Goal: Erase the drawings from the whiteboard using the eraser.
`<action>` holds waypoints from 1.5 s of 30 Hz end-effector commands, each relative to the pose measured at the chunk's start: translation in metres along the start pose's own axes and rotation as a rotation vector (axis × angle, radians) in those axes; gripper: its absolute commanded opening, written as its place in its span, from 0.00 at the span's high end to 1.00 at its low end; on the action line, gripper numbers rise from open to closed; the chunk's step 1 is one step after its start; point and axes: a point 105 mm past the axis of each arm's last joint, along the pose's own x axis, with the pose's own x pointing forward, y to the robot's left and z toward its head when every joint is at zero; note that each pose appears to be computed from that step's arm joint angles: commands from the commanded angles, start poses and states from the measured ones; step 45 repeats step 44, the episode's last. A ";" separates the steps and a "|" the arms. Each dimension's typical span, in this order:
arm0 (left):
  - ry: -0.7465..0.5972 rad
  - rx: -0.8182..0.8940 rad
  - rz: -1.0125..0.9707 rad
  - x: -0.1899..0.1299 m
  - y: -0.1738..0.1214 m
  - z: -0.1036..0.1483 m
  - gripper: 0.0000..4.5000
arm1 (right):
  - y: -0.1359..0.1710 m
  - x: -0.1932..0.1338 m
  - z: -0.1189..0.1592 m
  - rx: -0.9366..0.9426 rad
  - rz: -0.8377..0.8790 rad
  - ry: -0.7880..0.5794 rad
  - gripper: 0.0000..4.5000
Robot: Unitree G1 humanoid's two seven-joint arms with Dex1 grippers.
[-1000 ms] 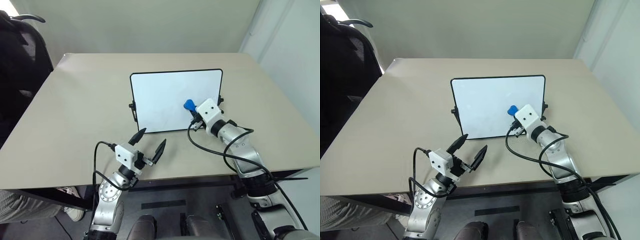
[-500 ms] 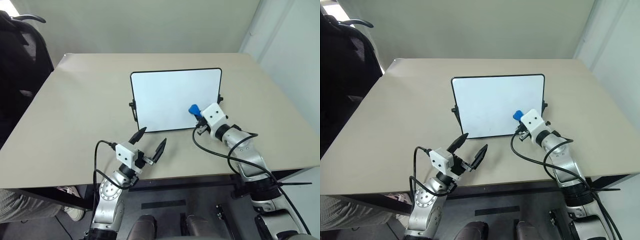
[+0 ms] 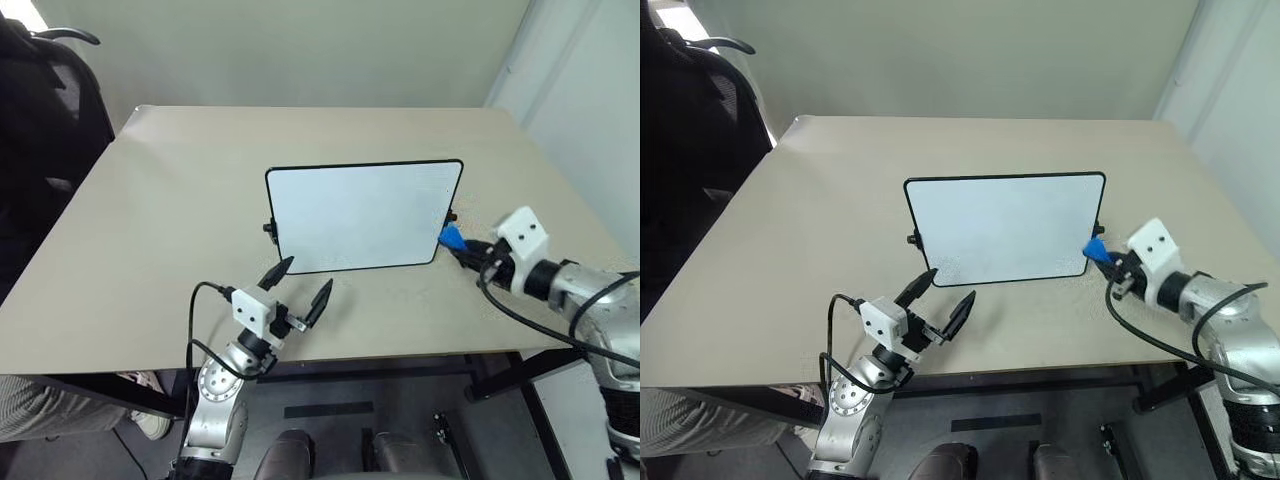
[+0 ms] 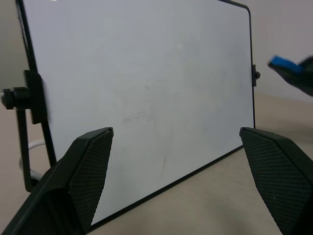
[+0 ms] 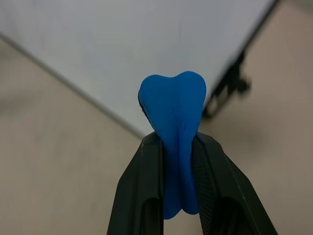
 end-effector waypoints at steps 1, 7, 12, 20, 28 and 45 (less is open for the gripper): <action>-0.042 0.010 -0.021 0.003 -0.007 0.010 0.00 | -0.016 -0.007 -0.015 0.047 -0.039 0.119 0.89; -0.050 0.008 -0.019 0.003 -0.012 0.012 0.00 | -0.036 0.006 -0.028 0.278 -0.098 0.268 0.89; -0.057 0.007 -0.016 0.004 -0.016 0.013 0.00 | -0.031 0.015 -0.030 0.299 -0.069 0.324 0.89; -0.058 0.003 0.003 0.002 -0.016 0.012 0.00 | -0.030 0.022 -0.037 0.259 -0.082 0.379 0.37; -0.045 0.011 0.006 0.000 -0.008 0.011 0.00 | -0.038 0.003 0.002 0.165 -0.079 0.106 0.00; -0.037 -0.032 0.002 0.003 -0.009 0.006 0.00 | 0.054 0.002 0.030 0.106 0.196 -0.268 0.00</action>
